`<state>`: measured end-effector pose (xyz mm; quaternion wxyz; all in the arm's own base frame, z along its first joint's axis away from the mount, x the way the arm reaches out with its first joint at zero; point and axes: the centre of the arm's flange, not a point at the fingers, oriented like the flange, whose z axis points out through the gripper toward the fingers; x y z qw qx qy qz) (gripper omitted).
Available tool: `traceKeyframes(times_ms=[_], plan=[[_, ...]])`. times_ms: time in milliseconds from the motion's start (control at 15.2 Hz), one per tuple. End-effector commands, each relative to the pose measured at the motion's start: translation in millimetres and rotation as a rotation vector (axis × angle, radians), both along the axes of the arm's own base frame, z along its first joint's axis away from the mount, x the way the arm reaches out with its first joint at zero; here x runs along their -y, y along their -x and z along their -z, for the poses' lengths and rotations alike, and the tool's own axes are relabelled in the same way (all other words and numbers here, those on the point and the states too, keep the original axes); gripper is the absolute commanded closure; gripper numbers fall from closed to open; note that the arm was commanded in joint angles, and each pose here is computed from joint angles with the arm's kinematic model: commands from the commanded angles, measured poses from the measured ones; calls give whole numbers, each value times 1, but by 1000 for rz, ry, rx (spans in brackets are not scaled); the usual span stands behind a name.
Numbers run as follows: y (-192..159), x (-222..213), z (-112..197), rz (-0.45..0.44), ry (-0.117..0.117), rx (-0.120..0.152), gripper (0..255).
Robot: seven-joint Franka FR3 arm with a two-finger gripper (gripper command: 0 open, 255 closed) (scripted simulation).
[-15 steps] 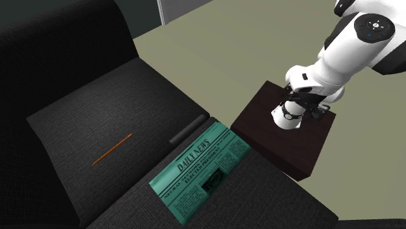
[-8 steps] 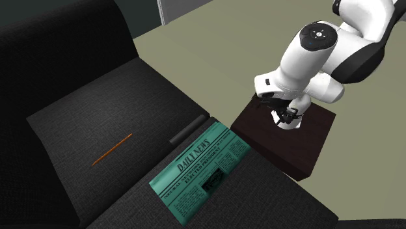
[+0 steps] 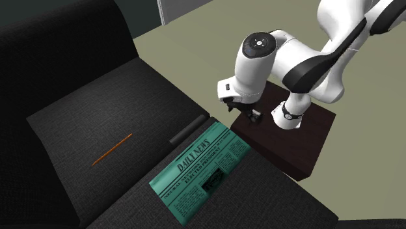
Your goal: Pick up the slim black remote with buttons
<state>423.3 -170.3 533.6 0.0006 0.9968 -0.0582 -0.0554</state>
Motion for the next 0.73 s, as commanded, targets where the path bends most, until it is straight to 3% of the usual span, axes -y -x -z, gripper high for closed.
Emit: traceKeyframes(times_ms=[0,660], plan=[[-18,25,8,-2,-6,-7,0],[-99,133,44,-4,-43,-39,0]])
